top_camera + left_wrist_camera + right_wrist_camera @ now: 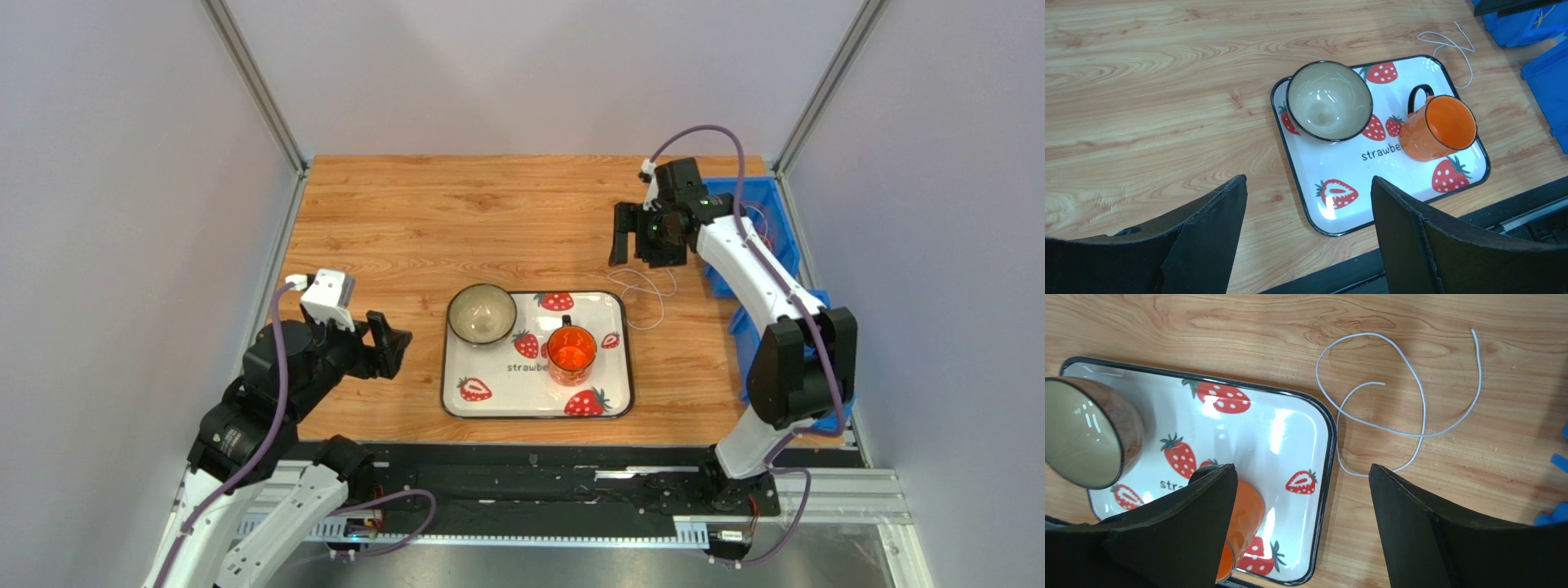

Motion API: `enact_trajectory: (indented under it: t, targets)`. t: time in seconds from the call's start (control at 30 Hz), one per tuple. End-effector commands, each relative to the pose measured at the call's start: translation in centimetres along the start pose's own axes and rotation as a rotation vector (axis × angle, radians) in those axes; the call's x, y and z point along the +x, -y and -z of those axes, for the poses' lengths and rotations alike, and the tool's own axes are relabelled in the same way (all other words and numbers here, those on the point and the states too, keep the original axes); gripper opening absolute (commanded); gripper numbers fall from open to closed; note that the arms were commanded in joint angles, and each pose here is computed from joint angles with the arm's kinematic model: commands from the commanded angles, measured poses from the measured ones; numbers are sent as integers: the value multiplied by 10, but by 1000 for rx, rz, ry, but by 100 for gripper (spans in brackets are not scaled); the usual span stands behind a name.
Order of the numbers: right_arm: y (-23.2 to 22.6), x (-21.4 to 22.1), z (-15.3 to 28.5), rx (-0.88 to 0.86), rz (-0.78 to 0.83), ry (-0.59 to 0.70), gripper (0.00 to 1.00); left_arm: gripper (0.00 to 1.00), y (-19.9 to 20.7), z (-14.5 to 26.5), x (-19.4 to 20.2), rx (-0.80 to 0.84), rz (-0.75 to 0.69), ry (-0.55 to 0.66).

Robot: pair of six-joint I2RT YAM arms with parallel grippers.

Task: Untangle the cables
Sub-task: Pick up the cable at the center of the board.

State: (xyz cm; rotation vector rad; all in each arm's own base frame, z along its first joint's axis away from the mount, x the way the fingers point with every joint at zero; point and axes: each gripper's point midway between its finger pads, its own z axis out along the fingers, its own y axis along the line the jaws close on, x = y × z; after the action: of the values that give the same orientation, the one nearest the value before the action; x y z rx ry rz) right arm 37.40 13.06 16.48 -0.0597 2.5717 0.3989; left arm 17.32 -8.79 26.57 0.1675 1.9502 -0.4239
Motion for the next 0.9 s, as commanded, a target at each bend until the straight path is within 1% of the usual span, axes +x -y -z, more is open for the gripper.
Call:
enact_trajectory:
  t: [0.0, 0.17, 0.37, 0.43, 0.87]
  targets:
    - [11, -21, -16, 95, 66, 20, 83, 82, -1, -1, -5, -9, 6, 20]
    - [24, -23, -39, 152, 87, -52, 84, 81, -2, -2, -4, -14, 4, 13]
    - [32, -20, -66, 183, 100, -108, 83, 81, -3, -3, -4, -21, 4, 9]
    - [40, -20, -74, 222, 110, -118, 82, 81, -3, -4, -3, -23, 5, 6]
    - [37, -7, -105, 248, 164, -178, 79, 80, -5, -5, -3, -35, 6, -1]
